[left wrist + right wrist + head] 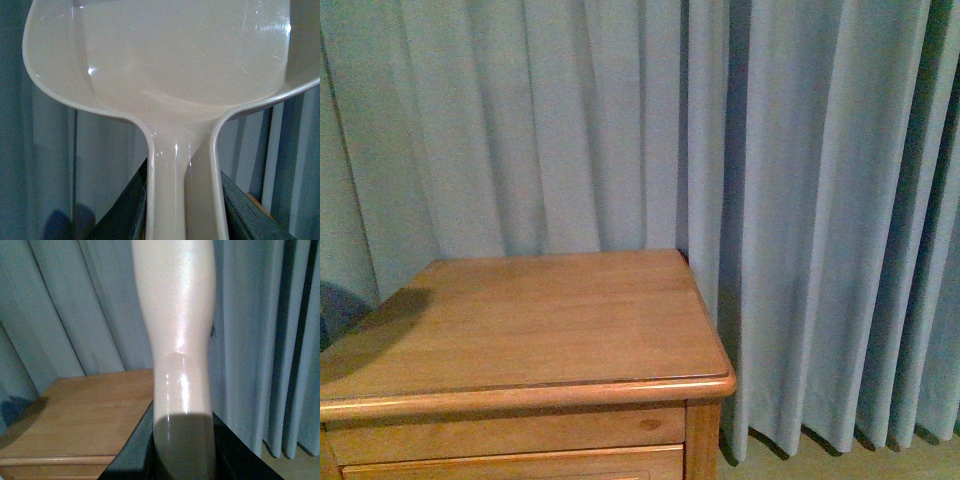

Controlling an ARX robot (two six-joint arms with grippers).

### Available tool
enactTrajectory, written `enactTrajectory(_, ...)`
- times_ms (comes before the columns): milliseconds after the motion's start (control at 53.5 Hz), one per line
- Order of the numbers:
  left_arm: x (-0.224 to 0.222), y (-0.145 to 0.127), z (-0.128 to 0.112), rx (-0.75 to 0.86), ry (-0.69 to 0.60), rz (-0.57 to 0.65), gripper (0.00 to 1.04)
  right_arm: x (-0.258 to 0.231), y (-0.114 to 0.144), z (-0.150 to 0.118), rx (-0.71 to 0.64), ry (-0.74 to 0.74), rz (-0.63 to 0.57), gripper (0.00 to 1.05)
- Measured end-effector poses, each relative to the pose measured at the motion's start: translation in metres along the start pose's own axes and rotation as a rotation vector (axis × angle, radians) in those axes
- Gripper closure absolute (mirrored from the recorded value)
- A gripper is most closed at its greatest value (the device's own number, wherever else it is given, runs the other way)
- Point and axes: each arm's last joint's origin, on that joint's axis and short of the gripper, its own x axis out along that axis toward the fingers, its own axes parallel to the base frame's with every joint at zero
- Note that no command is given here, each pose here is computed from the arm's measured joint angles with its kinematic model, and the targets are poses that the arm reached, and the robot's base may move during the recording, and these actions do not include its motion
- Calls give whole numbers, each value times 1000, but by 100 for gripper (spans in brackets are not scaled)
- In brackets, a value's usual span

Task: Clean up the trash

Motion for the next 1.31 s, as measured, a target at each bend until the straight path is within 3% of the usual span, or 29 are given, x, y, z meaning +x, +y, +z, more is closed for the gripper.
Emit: enactTrajectory(1308,-1,0,-1,0,0,-1,78,-7,-1,-5,-8,-7,-25,85)
